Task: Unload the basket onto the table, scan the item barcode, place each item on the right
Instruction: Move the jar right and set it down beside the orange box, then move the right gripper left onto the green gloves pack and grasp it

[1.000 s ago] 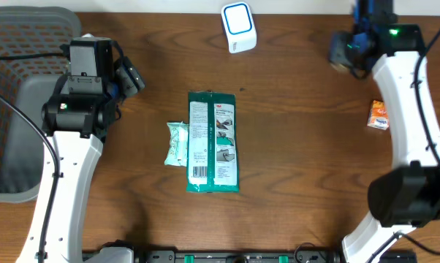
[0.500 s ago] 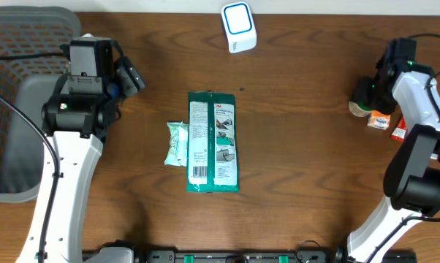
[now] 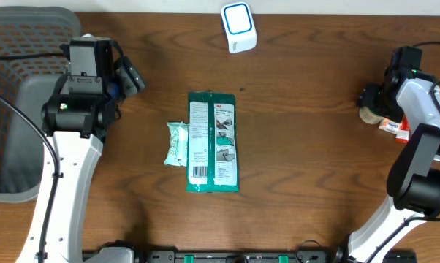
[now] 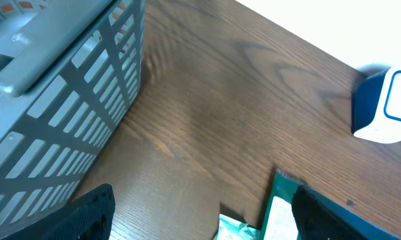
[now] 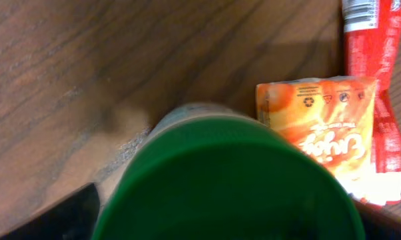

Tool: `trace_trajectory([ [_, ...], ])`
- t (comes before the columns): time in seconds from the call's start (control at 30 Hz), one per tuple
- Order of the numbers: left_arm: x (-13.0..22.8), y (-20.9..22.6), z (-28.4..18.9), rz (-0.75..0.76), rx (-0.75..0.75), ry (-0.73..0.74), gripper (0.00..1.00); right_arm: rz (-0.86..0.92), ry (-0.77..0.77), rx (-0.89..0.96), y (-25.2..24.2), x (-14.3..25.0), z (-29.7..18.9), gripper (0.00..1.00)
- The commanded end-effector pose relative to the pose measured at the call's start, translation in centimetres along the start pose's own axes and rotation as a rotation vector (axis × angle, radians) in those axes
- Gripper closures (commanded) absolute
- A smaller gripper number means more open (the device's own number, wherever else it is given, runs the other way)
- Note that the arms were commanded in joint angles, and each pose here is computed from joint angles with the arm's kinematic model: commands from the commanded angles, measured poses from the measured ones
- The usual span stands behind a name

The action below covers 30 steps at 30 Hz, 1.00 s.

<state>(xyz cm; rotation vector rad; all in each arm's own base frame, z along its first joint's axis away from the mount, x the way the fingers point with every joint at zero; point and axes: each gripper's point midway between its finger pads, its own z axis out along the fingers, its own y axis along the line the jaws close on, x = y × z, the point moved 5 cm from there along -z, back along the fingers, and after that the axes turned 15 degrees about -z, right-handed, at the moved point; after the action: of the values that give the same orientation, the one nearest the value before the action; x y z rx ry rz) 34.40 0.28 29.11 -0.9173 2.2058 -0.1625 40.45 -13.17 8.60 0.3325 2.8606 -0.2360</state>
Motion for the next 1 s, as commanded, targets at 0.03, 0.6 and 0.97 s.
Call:
trace_trajectory([
  [0.03, -0.5, 0.0, -0.2, 0.001, -0.007, -0.02, 0.15, -0.002, -0.053, -0.021, 0.1, -1.8, -2.5, 0.01],
  [0.6, -0.5, 0.0, -0.2, 0.001, -0.007, -0.02, 0.15, -0.325, -0.133, -0.509, 15.4, 0.0, -20.2, 0.01],
  [0.97, -0.5, 0.0, -0.2, 0.001, -0.007, -0.02, 0.15, -0.526, -0.07, -0.686, 27.9, 6.4, -19.5, 0.01],
])
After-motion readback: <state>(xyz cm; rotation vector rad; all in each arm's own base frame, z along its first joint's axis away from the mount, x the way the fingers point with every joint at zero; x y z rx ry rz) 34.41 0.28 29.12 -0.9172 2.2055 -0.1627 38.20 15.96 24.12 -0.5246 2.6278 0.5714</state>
